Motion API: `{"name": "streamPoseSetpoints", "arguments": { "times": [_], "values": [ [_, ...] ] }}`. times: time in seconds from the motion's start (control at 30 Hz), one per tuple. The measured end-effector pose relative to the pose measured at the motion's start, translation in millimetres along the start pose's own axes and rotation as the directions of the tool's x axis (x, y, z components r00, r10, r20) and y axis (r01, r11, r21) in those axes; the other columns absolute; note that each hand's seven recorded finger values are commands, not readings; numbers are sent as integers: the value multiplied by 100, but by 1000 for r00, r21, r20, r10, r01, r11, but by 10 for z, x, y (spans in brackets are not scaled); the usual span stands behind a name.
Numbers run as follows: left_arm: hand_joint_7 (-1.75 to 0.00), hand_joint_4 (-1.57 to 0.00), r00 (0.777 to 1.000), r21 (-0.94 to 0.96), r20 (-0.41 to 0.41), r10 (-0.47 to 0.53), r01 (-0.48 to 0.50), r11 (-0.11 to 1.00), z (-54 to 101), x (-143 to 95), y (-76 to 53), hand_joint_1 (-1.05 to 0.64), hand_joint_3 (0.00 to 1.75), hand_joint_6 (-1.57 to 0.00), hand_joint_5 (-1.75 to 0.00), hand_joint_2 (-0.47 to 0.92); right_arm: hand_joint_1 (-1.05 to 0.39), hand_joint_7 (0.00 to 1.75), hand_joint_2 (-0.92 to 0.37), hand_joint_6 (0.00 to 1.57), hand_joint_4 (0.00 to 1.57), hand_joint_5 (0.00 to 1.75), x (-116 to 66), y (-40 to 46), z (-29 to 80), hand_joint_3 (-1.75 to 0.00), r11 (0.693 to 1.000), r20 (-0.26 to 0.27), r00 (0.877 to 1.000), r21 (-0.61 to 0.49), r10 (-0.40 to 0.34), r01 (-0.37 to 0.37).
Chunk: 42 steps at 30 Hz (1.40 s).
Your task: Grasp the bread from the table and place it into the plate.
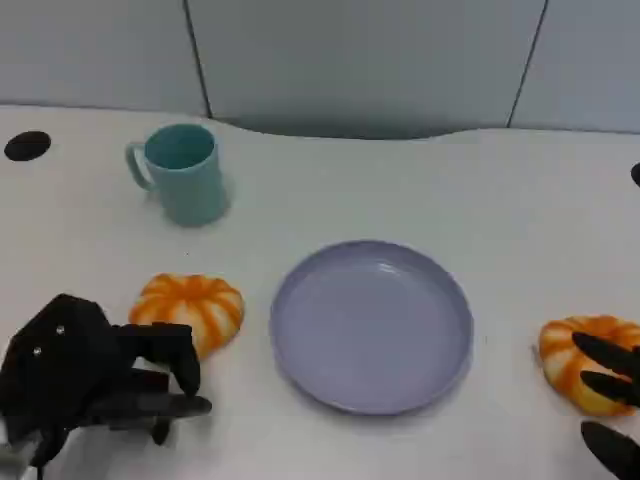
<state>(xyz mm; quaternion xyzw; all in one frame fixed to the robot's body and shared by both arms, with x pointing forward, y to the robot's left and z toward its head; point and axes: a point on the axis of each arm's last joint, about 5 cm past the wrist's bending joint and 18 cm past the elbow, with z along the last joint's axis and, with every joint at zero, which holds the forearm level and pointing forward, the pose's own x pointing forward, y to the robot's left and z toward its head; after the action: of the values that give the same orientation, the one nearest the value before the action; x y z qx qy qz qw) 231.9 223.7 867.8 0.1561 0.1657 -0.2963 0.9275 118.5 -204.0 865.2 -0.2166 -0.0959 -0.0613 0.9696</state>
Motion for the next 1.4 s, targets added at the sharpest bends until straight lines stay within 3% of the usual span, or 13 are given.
{"name": "streamPoseSetpoints", "arguments": {
  "times": [0.33,0.53,0.6,0.73,0.87,0.93,0.97,1.0,1.03,1.1,1.23,1.4],
  "values": [
    [-175,-74,1000,-4,6,5,-5,1000,3,-4,7,-34,0,-62,-175,89,-36,0,-92,78,95,1,1,-2,2,-31,1000,-3,1000,8,-4,4],
    [-175,-77,991,-29,119,61,-58,998,25,-61,-11,-29,0,-59,-175,89,-37,0,-92,78,96,1,4,2,6,-31,1000,-3,1000,9,-3,3],
    [-175,-77,972,27,210,103,-111,993,45,-93,-38,-31,2,-56,-175,91,-37,0,-92,77,93,0,3,2,4,-31,1000,-6,1000,9,-3,3],
    [-175,-76,911,235,381,157,-260,937,145,-145,-82,-33,5,-53,-175,92,-37,0,-92,78,93,1,5,3,3,-31,1000,-9,1000,8,-3,3],
    [-172,-62,895,379,418,157,-329,865,215,-172,-109,-43,4,-40,-175,92,-37,0,-92,77,95,1,7,6,4,-31,1000,-8,1000,9,-4,4],
    [-166,-53,884,544,444,146,-395,740,349,-202,-116,-46,3,-36,-175,91,-36,0,-92,77,95,1,6,14,6,-31,1000,-10,1000,12,-4,4],
    [-143,-47,870,597,473,141,-434,674,420,-224,-111,-49,2,-39,-162,91,-37,0,-92,77,95,1,8,19,11,-31,1000,-9,1000,14,-3,3],
    [-101,-40,859,638,494,135,-463,615,475,-241,-102,-52,1,-46,-138,90,-37,0,-92,77,95,1,9,22,14,-31,1000,-7,1000,14,-3,3],
    [-66,-39,858,684,499,122,-477,553,519,-255,-98,-53,0,-54,-118,89,-37,0,-92,77,96,2,10,25,15,-31,1000,-7,1000,15,-3,3],
    [-17,-36,872,765,481,86,-466,445,577,-282,-92,-56,0,-61,-85,88,-37,0,-92,77,96,2,10,31,16,-31,1000,-7,1000,18,-5,5],
    [-1,-17,893,835,446,66,-441,328,650,-305,-93,-68,0,-42,-55,87,-38,0,-92,77,98,3,7,51,22,-31,1000,-9,1000,4,-7,7],
    [0,-1,917,889,393,65,-397,228,724,-269,-101,-77,1,-24,-42,90,-38,0,-92,77,100,4,12,74,34,-31,1000,-14,1000,8,-9,9]
  ]
}}
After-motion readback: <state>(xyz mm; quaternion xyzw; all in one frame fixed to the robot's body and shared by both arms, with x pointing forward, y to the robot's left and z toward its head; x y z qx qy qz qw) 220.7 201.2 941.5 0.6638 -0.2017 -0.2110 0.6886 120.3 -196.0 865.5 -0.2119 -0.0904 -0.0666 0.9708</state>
